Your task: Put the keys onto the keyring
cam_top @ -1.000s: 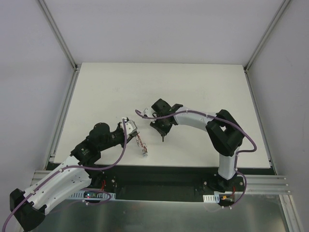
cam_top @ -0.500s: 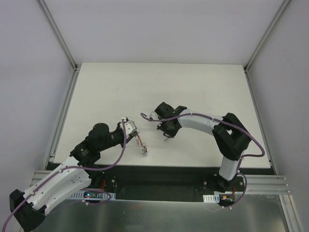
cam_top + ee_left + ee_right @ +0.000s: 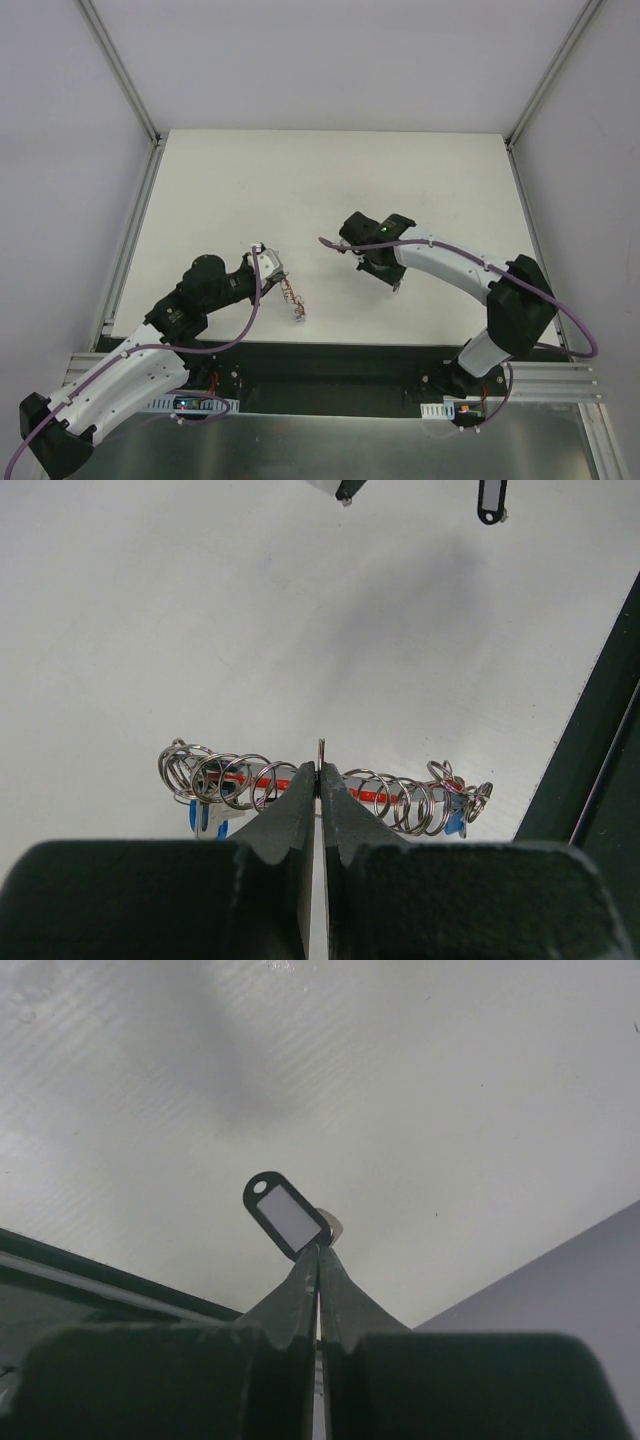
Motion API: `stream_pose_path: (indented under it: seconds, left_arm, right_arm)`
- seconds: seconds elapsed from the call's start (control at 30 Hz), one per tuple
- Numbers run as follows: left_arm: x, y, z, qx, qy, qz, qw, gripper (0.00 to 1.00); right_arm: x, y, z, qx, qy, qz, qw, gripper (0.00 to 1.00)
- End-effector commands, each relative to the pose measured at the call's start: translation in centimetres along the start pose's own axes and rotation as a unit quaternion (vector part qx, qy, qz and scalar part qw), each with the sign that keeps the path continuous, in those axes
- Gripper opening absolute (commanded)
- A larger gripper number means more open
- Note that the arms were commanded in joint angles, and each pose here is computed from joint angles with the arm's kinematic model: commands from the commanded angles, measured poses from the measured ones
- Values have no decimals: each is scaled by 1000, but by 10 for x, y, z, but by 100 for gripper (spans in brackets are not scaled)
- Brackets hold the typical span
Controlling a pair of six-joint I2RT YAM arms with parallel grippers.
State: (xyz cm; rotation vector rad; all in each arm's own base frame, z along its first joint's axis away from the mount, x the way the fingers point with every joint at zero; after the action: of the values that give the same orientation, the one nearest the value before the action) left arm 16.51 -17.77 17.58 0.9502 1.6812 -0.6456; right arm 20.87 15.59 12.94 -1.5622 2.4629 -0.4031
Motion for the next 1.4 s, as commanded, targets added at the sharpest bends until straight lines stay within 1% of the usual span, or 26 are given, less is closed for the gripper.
stream_pose_path:
  seconds: [0.0, 0.13, 0.17, 0.2, 0.23, 0.27, 0.3, 0.37, 0.43, 0.5, 0.6, 0.73, 0.83, 0.87, 0.93, 0.97, 1.03, 1.07, 1.13, 1.17, 1.2, 1.23, 1.27, 1.33, 1.37]
  left_arm:
    - [-32, -2, -4, 9, -55, 20, 998, 0]
    - [-33, -2, -6, 7, -60, 21, 998, 0]
    - [-33, -2, -6, 6, -62, 21, 998, 0]
    - [-34, -3, -7, 6, -64, 21, 998, 0]
    - [-33, -3, -7, 6, -64, 20, 998, 0]
    - [-33, -2, -8, 4, -65, 21, 998, 0]
    - [-34, -2, -9, 2, -67, 21, 998, 0]
    - [-33, -2, -9, 1, -68, 21, 997, 0]
    - [-34, -2, -10, -1, -70, 21, 997, 0]
    - [-34, -1, -10, -4, -70, 20, 997, 0]
    - [-33, -1, -9, -2, -67, 20, 998, 0]
    - [-33, -2, -8, 1, -65, 20, 998, 0]
    - [-32, -2, -7, 2, -62, 19, 998, 0]
    - [-32, -2, -7, 2, -61, 19, 998, 0]
    - [-31, -2, -7, 3, -60, 18, 998, 0]
    - [-31, -2, -6, 3, -60, 19, 998, 0]
    - [-31, -1, -6, 2, -59, 18, 998, 0]
    - [-30, -2, -6, 3, -58, 18, 998, 0]
    - [-30, -1, -6, 2, -56, 17, 998, 0]
    - [-29, -1, -5, 2, -55, 17, 998, 0]
    - [-30, -1, -5, 3, -55, 17, 998, 0]
    - [-29, -1, -5, 2, -55, 17, 998, 0]
    - [-29, -1, -5, 3, -54, 17, 998, 0]
    - [-29, -1, -4, 3, -53, 16, 998, 0]
    - [-29, -1, -4, 3, -52, 17, 998, 0]
  right_arm:
    - [19, -2, 13, 13, 91, -46, 995, 2]
    - [-10, 6, 36, -14, 81, -59, 995, 1]
    - [-26, 6, 36, -14, 61, -60, 996, 1]
    - [-33, 10, 45, -24, 70, -66, 995, 1]
    - [-40, 11, 48, -26, 67, -73, 995, 1]
    - [-55, 10, 45, -23, 50, -75, 996, 1]
    - [-61, 14, 53, -30, 58, -84, 994, 1]
    - [-80, 19, 52, -36, 41, -94, 994, 1]
    - [-88, 26, 59, -49, 38, -99, 993, 1]
    - [-99, 31, 62, -62, 22, -97, 993, 1]
    - [-106, 38, 69, -76, 16, -96, 992, 2]
    - [-112, 45, 73, -89, 7, -94, 992, 6]
    - [-117, 47, 73, -95, -3, -88, 992, 11]
    - [-118, 47, 72, -95, -7, -87, 992, 16]
    - [-120, 44, 65, -93, -16, -83, 992, 22]
    - [-121, 43, 64, -90, -20, -82, 992, 22]
    - [-122, 38, 52, -85, -38, -76, 993, 23]
    - [-123, 36, 48, -85, -47, -73, 993, 26]
    - [-123, 29, 34, -80, -72, -62, 992, 27]
    - [-125, 27, 30, -79, -87, -55, 991, 30]
    - [-120, 27, 31, -80, -87, -54, 991, 31]
    - [-119, 21, 21, -75, -106, -46, 991, 31]
    - [-119, 19, 21, -71, -116, -45, 990, 31]
    - [-108, 20, 25, -69, -119, -52, 989, 31]
    - [-109, 18, 20, -61, -137, -51, 987, 31]
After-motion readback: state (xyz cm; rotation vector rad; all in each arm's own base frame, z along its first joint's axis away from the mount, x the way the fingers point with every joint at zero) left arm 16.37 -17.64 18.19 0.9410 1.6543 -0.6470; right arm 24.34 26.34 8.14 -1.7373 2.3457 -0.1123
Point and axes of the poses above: each gripper's point midway between its finger pads, its own z axis out along the fingers, its own y axis along the line the jaws close on, x = y × z, the point moved 3 cm from there along -z, back along the fingers, and after that the axes turned 5 degrees about -z, right-handed, at the moved point
